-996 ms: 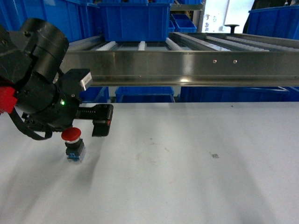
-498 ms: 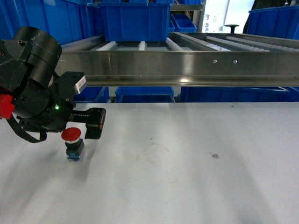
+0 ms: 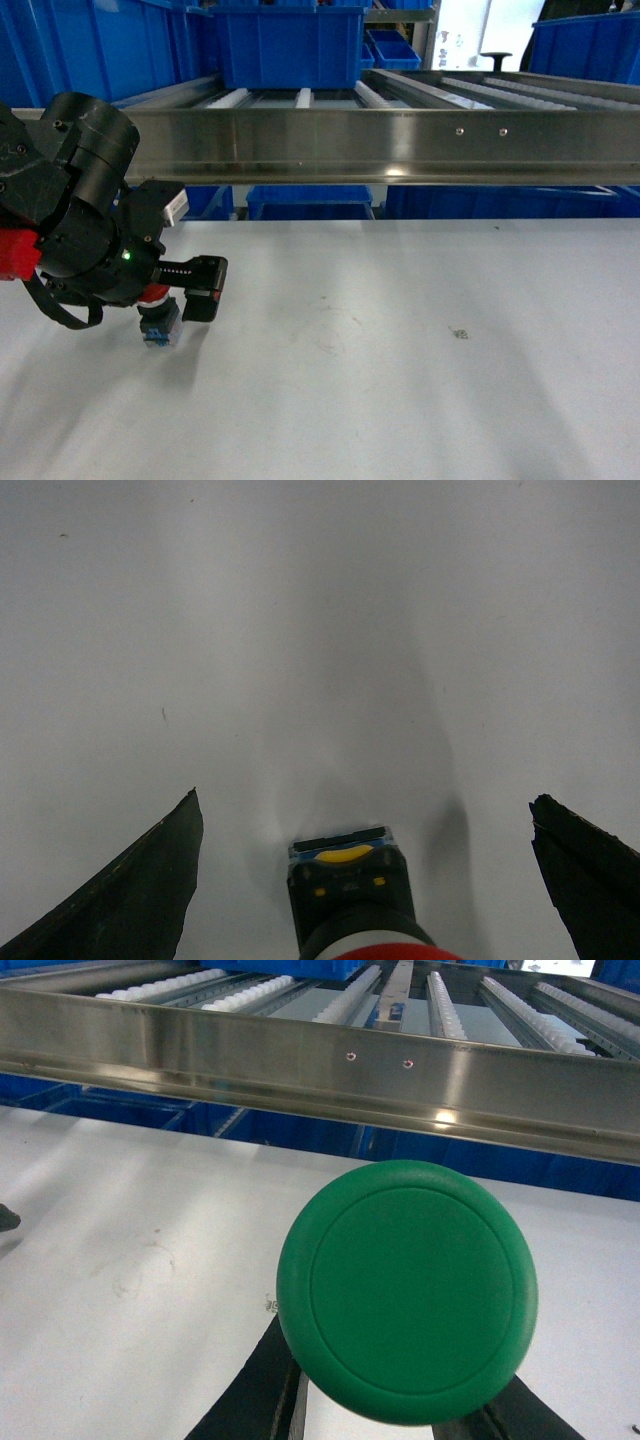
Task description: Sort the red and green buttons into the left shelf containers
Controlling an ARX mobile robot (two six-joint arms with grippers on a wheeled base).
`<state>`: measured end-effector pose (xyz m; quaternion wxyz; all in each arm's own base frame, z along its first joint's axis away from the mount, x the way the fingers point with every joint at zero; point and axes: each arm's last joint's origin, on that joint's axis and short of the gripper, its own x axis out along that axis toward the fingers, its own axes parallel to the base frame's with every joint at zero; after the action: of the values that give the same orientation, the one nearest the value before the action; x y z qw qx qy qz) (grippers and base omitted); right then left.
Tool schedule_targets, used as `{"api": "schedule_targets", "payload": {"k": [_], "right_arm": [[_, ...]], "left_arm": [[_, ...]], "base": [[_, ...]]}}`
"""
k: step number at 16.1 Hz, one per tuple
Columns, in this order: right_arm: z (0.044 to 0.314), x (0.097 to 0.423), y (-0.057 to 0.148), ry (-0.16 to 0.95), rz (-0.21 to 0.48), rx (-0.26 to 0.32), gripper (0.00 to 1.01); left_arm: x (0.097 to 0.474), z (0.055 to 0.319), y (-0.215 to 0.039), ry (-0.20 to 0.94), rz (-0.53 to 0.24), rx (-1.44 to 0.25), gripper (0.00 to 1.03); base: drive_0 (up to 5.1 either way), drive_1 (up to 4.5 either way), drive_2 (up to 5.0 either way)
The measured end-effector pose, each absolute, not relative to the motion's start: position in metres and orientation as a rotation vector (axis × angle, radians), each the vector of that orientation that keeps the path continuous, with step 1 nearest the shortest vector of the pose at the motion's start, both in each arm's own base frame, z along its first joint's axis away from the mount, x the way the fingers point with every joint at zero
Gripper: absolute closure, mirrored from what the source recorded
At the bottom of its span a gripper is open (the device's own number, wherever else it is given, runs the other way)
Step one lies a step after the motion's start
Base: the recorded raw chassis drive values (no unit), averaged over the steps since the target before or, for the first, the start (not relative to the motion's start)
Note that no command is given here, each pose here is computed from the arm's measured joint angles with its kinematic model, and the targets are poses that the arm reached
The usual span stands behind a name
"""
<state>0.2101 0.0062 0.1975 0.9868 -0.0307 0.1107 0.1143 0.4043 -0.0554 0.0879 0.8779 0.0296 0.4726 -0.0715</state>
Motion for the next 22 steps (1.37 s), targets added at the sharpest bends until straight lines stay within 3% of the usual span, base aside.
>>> {"api": "schedule_targets", "payload": {"k": [3, 6, 8, 13, 14, 16, 19, 20, 22], "right_arm": [[0.197, 0.210, 0.006, 0.223, 0.230, -0.062, 0.77], [0.197, 0.210, 0.006, 0.222, 0.230, -0.062, 0.77], [0.197, 0.210, 0.006, 0.222, 0.230, -0.062, 0.77], [0.197, 0.210, 0.006, 0.222, 0.230, -0.062, 0.77], [0.197, 0.210, 0.006, 0.222, 0.230, -0.062, 0.77], [0.197, 0.210, 0.006, 0.222, 0.230, -0.062, 0.77], [0.197, 0.210, 0.006, 0.223, 0.230, -0.062, 0.77], [0.197, 0.210, 0.006, 0.222, 0.230, -0.062, 0.77], [0.197, 0.210, 0.006, 0.222, 0.230, -0.064, 0.77]], "left_arm": [[0.406, 0.087, -0.053, 0.985, -0.144, 0.059, 0.05], [0.404, 0.079, -0.057, 1.031, -0.160, 0.055, 0.35], [0.404, 0.077, -0.060, 1.045, -0.170, 0.052, 0.73], [0.401, 0.079, -0.058, 1.025, -0.186, 0.038, 0.73], [0.401, 0.085, -0.056, 0.967, -0.211, 0.027, 0.73], [0.403, 0.126, -0.050, 0.797, -0.283, 0.000, 0.73], [0.381, 0.228, -0.042, 0.549, -0.347, -0.046, 0.73], [0.363, 0.246, -0.041, 0.517, -0.352, -0.069, 0.73], [0.330, 0.244, -0.045, 0.541, -0.339, -0.076, 0.73]], "base": [[0.0, 0.00, 0.0], [0.0, 0.00, 0.0], [0.0, 0.00, 0.0], [0.0, 0.00, 0.0], [0.0, 0.00, 0.0], [0.0, 0.00, 0.0], [0.0, 0.00, 0.0], [0.0, 0.00, 0.0], [0.0, 0.00, 0.0]]}}
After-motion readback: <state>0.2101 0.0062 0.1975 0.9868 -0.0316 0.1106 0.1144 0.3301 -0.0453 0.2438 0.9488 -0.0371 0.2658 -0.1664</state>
